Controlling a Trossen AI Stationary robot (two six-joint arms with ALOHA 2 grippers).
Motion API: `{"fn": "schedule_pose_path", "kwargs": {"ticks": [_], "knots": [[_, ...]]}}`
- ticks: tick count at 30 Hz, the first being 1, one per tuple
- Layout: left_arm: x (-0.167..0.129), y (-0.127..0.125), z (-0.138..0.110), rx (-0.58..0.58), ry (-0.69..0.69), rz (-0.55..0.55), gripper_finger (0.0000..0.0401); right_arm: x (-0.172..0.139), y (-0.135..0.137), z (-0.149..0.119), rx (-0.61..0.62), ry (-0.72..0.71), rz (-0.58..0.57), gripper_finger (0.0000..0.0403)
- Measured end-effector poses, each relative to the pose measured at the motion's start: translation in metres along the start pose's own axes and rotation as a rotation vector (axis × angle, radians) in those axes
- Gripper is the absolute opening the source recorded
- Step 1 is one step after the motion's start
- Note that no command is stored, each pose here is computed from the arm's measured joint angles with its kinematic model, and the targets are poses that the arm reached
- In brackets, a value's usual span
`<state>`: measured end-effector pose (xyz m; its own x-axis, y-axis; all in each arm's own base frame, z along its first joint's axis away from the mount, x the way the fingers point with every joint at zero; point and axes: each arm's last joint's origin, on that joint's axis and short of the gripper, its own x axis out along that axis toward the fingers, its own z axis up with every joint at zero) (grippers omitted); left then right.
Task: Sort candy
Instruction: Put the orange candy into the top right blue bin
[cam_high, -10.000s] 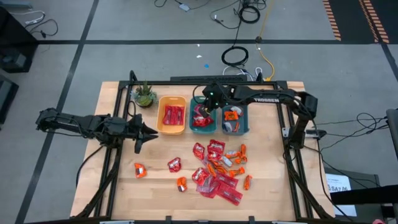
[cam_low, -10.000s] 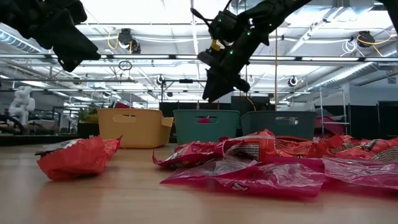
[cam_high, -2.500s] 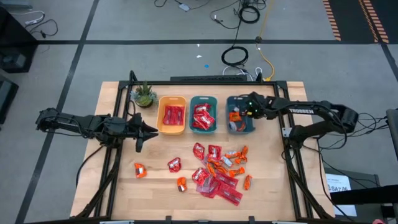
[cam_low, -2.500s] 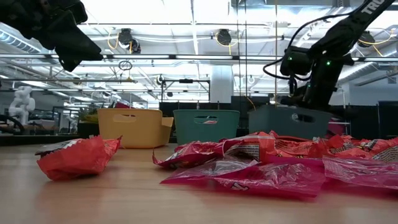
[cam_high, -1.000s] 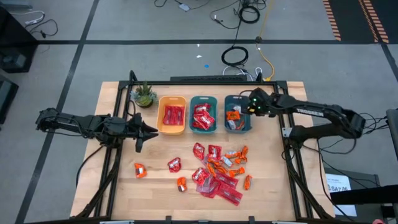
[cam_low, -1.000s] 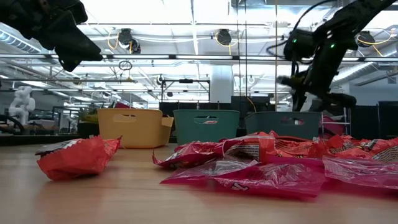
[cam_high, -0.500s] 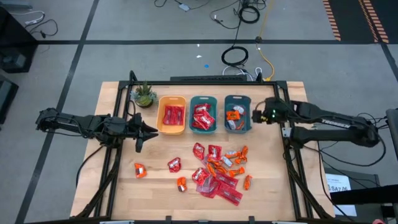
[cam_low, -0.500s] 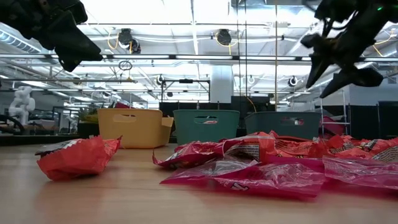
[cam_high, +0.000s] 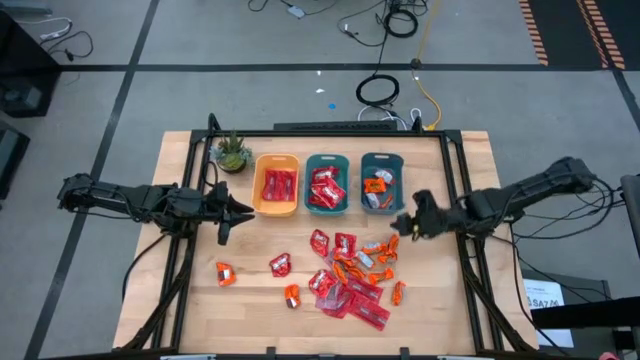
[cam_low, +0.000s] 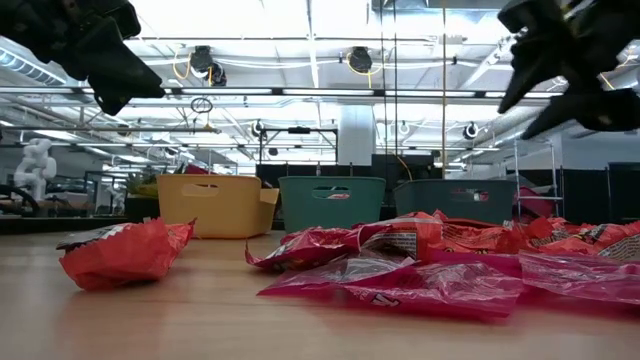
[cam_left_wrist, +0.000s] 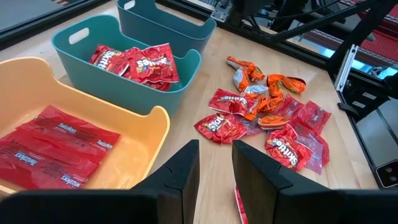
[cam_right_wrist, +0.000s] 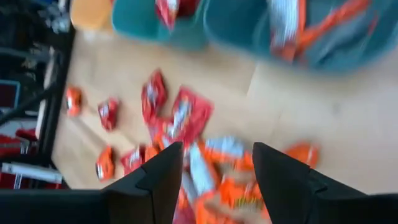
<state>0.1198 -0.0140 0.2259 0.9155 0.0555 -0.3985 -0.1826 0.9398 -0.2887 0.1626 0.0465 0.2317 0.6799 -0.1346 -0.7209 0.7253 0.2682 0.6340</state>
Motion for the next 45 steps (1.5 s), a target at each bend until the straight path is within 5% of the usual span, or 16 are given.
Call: {"fn": "schedule_pose_path", "kwargs": {"ticks": [15, 30, 34, 41, 45], "knots": [[0.0, -0.001, 0.0, 0.0, 0.008, -0.018, 0.0105, 0.047, -0.013, -0.06, 0.287, 0.012, -0.299, 0.0185], [0.0, -0.001, 0.0, 0.0, 0.009, -0.018, 0.0105, 0.094, -0.02, -0.082, 0.304, -0.024, -0.383, 0.0182], [0.0, 0.0, 0.0, 0.0, 0.01, -0.018, 0.0105, 0.094, -0.021, -0.082, 0.301, -0.028, -0.391, 0.0146], [0.0, 0.0, 0.0, 0.0, 0.009, -0.018, 0.0105, 0.082, -0.022, -0.073, 0.258, -0.062, -0.381, 0.0024], [0.0, 0.0, 0.0, 0.0, 0.01, -0.018, 0.0105, 0.075, -0.019, -0.07, 0.236, -0.051, -0.371, 0.001]]}}
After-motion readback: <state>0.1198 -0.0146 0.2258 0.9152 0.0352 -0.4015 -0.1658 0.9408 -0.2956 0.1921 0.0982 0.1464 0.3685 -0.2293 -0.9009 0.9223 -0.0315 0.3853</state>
